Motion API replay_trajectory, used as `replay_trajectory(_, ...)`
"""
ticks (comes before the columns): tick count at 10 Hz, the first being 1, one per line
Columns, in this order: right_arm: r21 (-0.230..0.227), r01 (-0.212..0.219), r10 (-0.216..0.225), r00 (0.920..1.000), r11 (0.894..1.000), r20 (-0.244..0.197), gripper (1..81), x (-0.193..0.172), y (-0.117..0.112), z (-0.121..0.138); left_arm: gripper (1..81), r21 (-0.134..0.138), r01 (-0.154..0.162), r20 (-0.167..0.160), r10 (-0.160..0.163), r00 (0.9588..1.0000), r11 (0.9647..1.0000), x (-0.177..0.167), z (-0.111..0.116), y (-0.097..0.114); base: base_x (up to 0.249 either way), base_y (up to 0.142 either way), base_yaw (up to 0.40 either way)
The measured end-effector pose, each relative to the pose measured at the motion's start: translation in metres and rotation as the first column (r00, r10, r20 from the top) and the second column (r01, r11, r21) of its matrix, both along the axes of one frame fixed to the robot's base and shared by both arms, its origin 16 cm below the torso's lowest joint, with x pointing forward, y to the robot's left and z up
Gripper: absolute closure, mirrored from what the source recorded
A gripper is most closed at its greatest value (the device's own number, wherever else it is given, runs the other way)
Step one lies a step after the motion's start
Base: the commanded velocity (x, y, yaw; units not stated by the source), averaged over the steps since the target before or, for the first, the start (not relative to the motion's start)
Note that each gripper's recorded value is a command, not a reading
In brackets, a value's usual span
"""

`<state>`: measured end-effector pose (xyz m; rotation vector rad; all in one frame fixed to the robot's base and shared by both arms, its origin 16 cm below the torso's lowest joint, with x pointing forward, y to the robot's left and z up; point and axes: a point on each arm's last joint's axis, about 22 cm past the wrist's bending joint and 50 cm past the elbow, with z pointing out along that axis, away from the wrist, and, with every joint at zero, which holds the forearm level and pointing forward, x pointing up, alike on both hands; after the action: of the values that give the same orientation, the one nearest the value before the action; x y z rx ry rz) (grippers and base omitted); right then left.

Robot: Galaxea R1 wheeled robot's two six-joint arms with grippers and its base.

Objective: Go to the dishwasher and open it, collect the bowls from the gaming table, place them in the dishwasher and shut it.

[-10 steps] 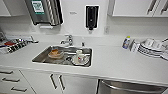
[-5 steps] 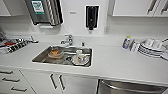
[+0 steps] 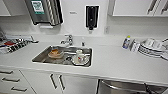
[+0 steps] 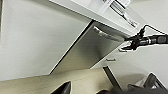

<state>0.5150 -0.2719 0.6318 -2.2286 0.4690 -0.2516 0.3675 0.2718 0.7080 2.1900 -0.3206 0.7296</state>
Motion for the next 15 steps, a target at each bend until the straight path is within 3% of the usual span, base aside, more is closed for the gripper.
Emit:
replay_trajectory(2,-0.013,0.053,-0.054,0.9939,0.999,-0.097,1.0,-0.002,-0.01,-0.002,1.0,-0.001,0.008,-0.006,-0.008,0.9999,1.0,-0.001,-0.001,-0.002,0.0,0.0,0.0)
replay_trajectory(3,-0.032,0.088,-0.091,0.9868,0.996,-0.134,1.0,0.0,-0.021,-0.011,1.0,-0.008,0.013,-0.007,-0.013,0.9999,0.9999,-0.002,-0.002,-0.005,0.0,0.0,0.0)
replay_trajectory(6,-0.104,0.158,-0.176,0.9645,0.982,-0.197,1.0,0.001,-0.057,-0.033,1.0,-0.004,0.017,-0.009,-0.017,0.9998,0.9999,-0.003,-0.002,-0.005,0.0,0.0,0.0)
replay_trajectory(7,-0.111,0.172,-0.192,0.9603,0.979,-0.202,1.0,0.003,-0.063,-0.035,1.0,-0.003,0.018,-0.009,-0.018,0.9998,0.9998,-0.003,-0.003,-0.005,0.0,0.0,0.0)
replay_trajectory(9,-0.12,0.233,-0.255,0.9379,0.965,-0.235,1.0,0.01,-0.075,-0.04,1.0,-0.002,0.019,-0.008,-0.019,0.9998,0.9998,-0.003,-0.003,-0.005,0.0,0.0,0.0)
replay_trajectory(10,-0.123,0.25,-0.273,0.9328,0.96,-0.235,1.0,0.015,-0.08,-0.039,1.0,-0.001,0.022,-0.012,-0.022,0.9997,0.9998,-0.004,-0.003,-0.005,0.0,0.0,0.0)
replay_trajectory(12,-0.115,0.275,-0.295,0.9276,0.955,-0.229,1.0,0.025,-0.085,-0.03,1.0,0.0,0.024,-0.013,-0.024,0.9996,0.9997,-0.004,-0.004,-0.006,0.0,0.0,0.0)
replay_trajectory(15,-0.125,0.321,-0.341,0.9202,0.939,-0.192,1.0,0.036,-0.111,-0.007,1.0,-0.004,0.027,-0.013,-0.027,0.9996,0.9996,-0.004,-0.004,-0.007,0.0,0.0,0.0)
